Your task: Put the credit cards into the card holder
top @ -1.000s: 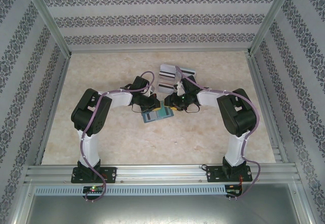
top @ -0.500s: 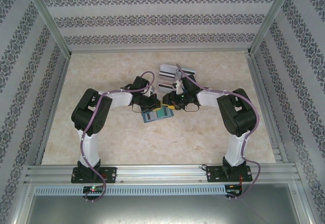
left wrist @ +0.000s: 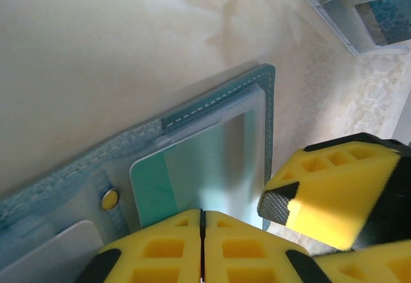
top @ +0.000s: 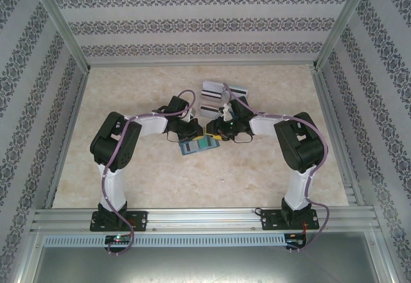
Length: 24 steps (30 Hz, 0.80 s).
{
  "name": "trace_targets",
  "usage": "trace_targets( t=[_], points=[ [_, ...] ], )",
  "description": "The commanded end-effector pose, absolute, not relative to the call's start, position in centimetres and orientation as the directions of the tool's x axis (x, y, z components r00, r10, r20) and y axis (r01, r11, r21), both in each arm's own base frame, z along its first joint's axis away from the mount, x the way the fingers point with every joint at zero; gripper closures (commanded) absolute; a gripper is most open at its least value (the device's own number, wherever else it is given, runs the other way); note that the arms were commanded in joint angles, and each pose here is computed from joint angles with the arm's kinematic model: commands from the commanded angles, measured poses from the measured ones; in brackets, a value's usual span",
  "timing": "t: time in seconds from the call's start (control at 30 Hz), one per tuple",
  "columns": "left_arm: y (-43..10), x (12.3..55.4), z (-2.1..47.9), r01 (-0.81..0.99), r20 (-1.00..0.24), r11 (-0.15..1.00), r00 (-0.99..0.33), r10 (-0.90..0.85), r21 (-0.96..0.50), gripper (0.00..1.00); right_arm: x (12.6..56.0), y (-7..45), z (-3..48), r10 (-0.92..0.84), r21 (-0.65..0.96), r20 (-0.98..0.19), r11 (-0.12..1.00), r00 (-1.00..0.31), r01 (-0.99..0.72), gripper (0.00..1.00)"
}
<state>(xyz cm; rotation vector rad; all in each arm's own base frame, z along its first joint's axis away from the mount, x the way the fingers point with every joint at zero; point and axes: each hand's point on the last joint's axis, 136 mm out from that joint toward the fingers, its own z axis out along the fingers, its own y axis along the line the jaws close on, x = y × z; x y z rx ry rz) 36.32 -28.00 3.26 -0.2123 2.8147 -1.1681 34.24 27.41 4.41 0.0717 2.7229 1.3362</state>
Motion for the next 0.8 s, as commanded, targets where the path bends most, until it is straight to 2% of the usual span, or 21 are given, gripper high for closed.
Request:
trace_targets(
  t=[0.0,0.1,0.23,0.43,0.77],
  points=[
    [-28.4,36.7,6.2,-0.034,-0.089,0.718,-0.987,-0.133,-0.695,0.86,34.3,26.7,4.8,0.093,0.781,-0.102,0.624,-0.99,-0.022,0.57],
    [-27.7,36.9,7.4,-0.014,-0.122,0.751,-0.985,-0.125,-0.66,0.8,34.2,26.6,4.6,0.092,0.779,-0.102,0.626,-0.991,-0.022,0.57],
    [-26.7,36.7,7.4,-0.029,-0.123,0.792,-0.984,-0.131,-0.61,0.8,34.3,26.6,4.6,0.09,0.777,-0.106,0.629,-0.99,-0.026,0.57],
    [-25.2,35.8,5.5,-0.104,-0.052,0.865,-0.988,-0.148,-0.491,0.9,34.3,26.6,4.5,0.09,0.777,-0.103,0.629,-0.991,-0.024,0.57],
    [-25.4,35.6,4.7,-0.075,-0.038,0.919,-0.995,-0.097,-0.387,0.95,34.4,26.6,4.5,0.091,0.775,-0.102,0.632,-0.991,-0.022,0.57]
  ],
)
